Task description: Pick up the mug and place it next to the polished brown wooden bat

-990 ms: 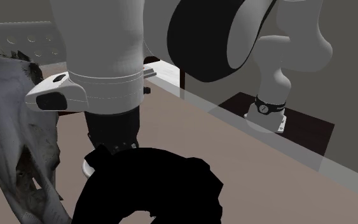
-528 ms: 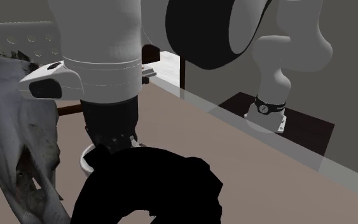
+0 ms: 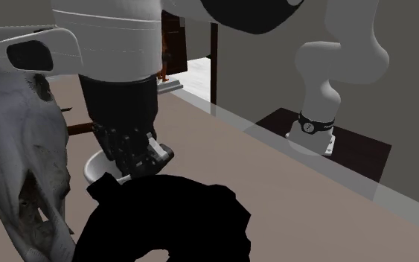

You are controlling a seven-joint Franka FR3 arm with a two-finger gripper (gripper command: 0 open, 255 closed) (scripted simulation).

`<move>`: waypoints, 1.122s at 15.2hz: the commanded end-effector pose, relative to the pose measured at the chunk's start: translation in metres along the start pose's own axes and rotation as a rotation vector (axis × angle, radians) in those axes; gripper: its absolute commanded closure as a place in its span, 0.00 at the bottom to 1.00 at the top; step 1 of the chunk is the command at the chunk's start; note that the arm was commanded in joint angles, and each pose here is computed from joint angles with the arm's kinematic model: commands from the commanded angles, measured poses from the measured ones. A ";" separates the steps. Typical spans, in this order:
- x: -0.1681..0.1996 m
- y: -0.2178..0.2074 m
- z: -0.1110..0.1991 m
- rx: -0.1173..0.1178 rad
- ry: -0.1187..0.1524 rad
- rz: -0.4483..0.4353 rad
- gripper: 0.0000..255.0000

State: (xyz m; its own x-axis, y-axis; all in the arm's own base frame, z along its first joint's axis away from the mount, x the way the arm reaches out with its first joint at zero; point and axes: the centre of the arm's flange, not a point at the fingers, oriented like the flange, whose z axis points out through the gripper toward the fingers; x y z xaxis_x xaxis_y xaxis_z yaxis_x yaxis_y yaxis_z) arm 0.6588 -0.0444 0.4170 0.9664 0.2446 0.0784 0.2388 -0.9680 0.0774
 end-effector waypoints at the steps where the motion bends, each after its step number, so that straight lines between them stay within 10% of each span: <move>1: 0.001 0.002 -0.011 0.000 0.000 0.000 1.00; 17: 0.007 0.008 -0.095 0.000 0.000 0.000 1.00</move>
State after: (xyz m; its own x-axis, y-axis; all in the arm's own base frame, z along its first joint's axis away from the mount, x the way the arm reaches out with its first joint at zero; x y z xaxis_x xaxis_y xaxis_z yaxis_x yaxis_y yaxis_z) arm 0.6590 -0.0454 0.5066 0.9664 0.2447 0.0788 0.2388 -0.9680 0.0773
